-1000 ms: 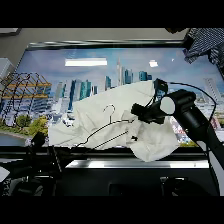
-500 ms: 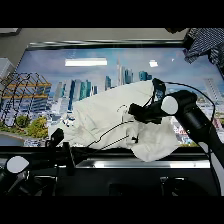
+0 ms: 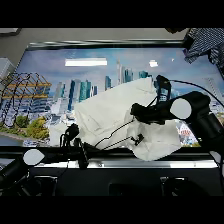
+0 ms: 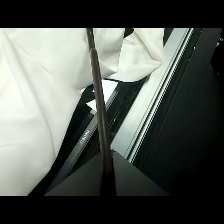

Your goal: Fold the clothes and pants, and hang the long-sleeved shirts on hangers.

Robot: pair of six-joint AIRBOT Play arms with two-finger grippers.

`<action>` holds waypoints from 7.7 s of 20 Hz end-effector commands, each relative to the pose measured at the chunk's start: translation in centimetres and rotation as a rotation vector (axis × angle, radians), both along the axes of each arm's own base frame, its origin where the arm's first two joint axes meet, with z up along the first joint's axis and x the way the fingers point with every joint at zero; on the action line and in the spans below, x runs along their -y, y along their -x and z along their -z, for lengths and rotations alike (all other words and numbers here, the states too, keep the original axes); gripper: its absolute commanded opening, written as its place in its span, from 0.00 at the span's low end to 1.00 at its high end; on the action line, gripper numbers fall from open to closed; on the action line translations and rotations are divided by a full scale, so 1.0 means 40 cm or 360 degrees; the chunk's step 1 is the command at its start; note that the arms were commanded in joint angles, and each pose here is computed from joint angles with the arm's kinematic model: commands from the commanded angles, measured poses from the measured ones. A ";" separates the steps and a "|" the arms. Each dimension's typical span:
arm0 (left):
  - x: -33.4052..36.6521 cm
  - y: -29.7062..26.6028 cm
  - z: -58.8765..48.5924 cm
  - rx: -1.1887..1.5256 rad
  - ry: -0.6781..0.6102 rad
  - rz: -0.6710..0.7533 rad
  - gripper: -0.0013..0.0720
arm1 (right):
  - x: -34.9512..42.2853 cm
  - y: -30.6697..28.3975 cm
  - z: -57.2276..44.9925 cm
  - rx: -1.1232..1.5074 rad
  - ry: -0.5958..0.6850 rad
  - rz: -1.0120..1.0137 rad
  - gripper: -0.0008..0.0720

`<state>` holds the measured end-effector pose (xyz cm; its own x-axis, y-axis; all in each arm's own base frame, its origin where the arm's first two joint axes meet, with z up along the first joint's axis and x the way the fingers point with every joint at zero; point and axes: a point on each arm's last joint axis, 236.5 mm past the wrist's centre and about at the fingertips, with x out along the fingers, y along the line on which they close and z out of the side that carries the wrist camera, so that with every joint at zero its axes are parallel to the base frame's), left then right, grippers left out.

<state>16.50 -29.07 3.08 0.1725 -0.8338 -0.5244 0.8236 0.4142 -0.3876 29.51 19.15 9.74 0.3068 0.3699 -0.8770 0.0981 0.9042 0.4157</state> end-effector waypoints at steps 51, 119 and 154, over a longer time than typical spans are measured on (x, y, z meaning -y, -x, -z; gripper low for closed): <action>0.082 -0.030 -0.011 -0.0067 0.0119 0.0076 0.04 | 0.368 -0.056 -0.098 0.0041 -0.0031 0.0267 0.81; -0.149 -0.318 -0.014 -0.0798 0.0432 -0.1050 0.94 | 0.283 0.005 0.114 0.0527 -0.0108 -0.1985 0.05; 0.287 -0.196 0.188 -0.1108 -0.0432 -0.1364 0.79 | 0.253 0.008 0.021 0.0563 -0.0042 -0.1577 0.05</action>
<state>23.94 -42.59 -2.96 0.2480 -0.5155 -0.8202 -0.0929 0.8301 -0.5498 29.18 8.99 8.90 0.0934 0.6128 -0.7847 -0.8104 0.5047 0.2977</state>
